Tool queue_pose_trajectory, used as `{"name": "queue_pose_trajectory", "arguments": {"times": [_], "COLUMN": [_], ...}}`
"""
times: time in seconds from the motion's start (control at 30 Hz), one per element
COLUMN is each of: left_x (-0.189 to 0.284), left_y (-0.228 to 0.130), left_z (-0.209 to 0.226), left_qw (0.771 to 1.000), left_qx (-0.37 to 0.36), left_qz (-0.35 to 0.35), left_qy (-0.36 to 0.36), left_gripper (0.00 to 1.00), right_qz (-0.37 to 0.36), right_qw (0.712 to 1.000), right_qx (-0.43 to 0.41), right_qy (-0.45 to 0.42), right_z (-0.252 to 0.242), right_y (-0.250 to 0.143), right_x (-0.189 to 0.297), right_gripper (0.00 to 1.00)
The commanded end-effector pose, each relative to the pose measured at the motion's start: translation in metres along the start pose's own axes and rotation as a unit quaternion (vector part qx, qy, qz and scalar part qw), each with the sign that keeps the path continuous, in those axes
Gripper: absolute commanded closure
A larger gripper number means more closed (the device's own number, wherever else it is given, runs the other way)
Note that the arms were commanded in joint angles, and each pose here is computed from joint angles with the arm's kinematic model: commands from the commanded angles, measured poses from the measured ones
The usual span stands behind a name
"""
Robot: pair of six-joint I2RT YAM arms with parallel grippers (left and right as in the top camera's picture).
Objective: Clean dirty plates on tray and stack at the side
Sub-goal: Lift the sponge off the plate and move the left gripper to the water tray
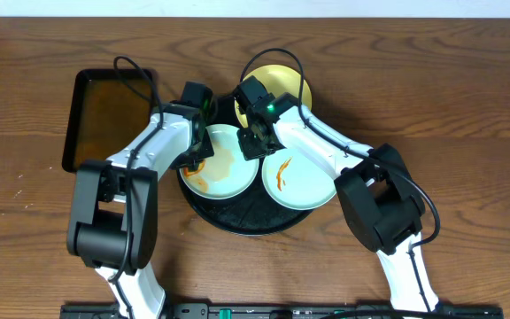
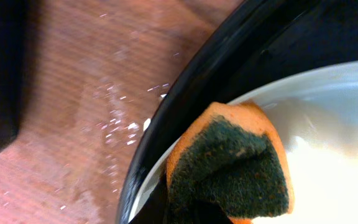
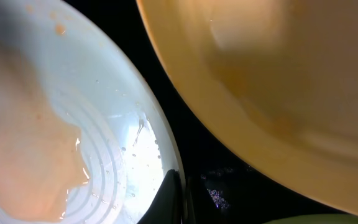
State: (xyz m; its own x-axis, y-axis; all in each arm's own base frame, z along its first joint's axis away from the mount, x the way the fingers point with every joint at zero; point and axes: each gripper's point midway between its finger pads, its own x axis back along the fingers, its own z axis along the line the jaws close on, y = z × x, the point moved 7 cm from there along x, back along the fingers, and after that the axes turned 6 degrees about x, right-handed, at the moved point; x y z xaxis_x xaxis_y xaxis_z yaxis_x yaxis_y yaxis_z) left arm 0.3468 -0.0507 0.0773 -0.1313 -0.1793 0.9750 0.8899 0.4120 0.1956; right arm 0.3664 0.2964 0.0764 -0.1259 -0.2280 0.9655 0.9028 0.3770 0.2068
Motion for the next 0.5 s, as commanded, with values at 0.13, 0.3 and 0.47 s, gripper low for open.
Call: {"name": "queue_pose_trajectory", "arguments": {"times": [0.13, 0.3, 0.47], "left_x": [0.046, 0.05, 0.041], "left_y": [0.014, 0.005, -0.012], "left_z": [0.027, 0.012, -0.019], "left_qw": [0.997, 0.997, 0.982], "left_qx": [0.026, 0.023, 0.005], "left_qz": [-0.075, -0.032, 0.049], "left_qy": [0.007, -0.073, -0.183], "left_gripper": [0.93, 0.93, 0.92], "right_qz": [0.015, 0.015, 0.015], "right_qw": [0.999, 0.999, 0.999], "right_qx": [-0.004, -0.004, -0.004], "right_qy": [-0.028, -0.028, -0.028], "right_z": [-0.009, -0.009, -0.009], "right_y": [-0.006, -0.006, -0.006], "right_x": [-0.009, -0.009, -0.009], "right_gripper": [0.99, 0.99, 0.99]}}
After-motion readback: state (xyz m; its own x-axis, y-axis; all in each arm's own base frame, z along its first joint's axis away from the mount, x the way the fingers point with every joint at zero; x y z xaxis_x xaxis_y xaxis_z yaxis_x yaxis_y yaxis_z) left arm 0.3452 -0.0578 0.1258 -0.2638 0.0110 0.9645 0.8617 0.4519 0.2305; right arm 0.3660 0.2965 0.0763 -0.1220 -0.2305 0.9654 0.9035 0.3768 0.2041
